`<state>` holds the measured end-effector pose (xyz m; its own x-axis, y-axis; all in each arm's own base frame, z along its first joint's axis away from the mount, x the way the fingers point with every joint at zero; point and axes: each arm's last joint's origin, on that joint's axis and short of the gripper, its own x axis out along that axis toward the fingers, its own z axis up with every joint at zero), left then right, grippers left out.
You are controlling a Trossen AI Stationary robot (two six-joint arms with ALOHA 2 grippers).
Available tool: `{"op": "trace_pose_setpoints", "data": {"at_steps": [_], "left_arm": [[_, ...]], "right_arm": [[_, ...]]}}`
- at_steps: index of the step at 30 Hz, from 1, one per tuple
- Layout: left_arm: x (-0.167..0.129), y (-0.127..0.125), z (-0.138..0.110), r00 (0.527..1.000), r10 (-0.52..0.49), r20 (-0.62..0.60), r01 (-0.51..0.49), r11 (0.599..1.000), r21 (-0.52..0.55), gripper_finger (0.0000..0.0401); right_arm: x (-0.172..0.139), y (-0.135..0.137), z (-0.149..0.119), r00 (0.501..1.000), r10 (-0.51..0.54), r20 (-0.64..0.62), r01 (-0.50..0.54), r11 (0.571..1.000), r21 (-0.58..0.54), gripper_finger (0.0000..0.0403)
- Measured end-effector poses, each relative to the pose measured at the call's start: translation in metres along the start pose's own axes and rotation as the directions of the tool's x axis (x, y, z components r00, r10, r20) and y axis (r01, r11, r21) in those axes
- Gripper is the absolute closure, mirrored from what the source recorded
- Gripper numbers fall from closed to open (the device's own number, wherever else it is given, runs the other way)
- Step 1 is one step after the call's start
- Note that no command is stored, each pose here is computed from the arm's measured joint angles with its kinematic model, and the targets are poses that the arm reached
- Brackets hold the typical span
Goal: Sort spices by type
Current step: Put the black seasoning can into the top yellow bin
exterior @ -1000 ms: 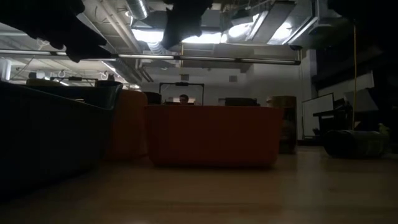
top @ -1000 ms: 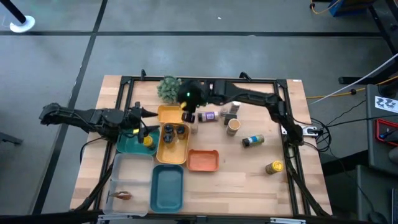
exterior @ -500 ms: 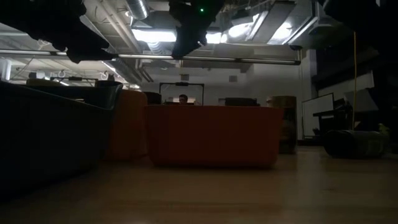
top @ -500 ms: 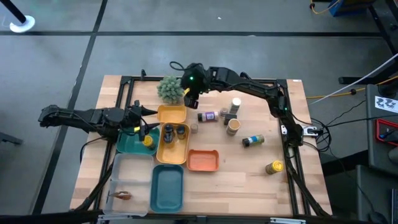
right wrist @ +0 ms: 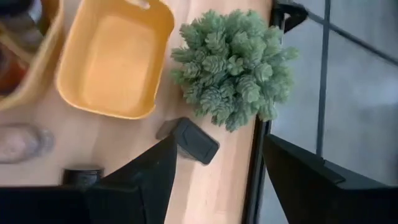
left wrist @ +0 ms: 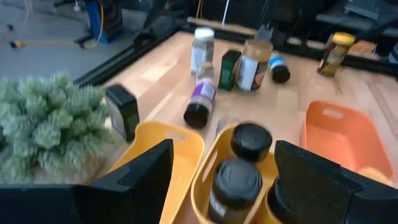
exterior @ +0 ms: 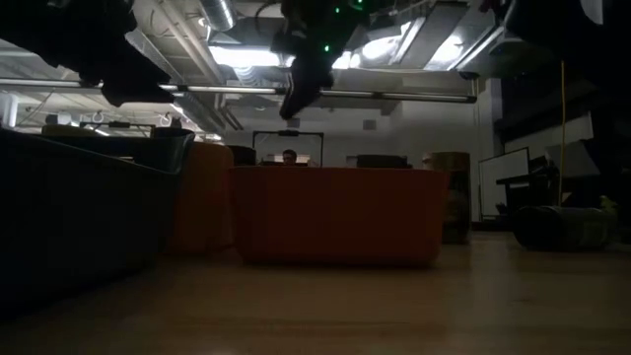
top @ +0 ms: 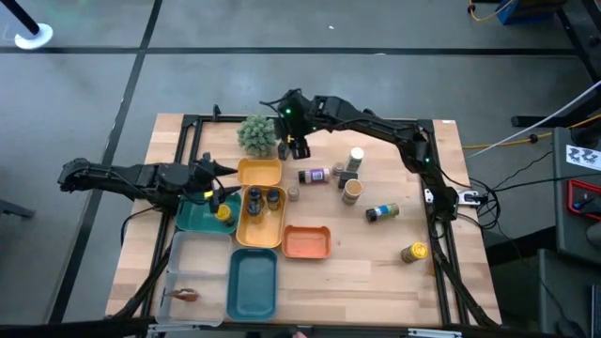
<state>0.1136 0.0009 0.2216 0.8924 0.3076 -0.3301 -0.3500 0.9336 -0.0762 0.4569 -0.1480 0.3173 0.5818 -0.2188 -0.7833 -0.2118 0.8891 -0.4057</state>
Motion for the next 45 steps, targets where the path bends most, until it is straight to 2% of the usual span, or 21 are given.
{"op": "trace_pose_setpoints", "data": {"at_steps": [7, 21, 34, 45], "left_arm": [[0.0, 0.001, -0.006, 0.998, 0.015, -0.058, -0.016, 1.0, -0.024, 0.0138], [0.001, 0.002, -0.007, 0.998, 0.031, -0.06, -0.032, 0.999, -0.031, 0.0138], [0.001, 0.002, -0.007, 0.997, 0.047, -0.056, -0.049, 0.998, -0.03, 0.0138], [0.001, 0.002, -0.007, 0.997, 0.049, -0.056, -0.051, 0.998, -0.032, 0.0138]], "right_arm": [[0.026, 0.004, -0.014, 0.997, -0.001, -0.072, -0.008, 0.993, -0.114, 0.0164], [0.078, 0.006, -0.03, 0.993, 0.02, -0.119, -0.043, 0.979, -0.2, 0.0164], [0.085, 0.008, -0.032, 0.991, 0.032, -0.129, -0.062, 0.97, -0.236, 0.0164], [0.089, 0.009, -0.034, 0.992, 0.019, -0.127, -0.06, 0.942, -0.33, 0.0164]]}}
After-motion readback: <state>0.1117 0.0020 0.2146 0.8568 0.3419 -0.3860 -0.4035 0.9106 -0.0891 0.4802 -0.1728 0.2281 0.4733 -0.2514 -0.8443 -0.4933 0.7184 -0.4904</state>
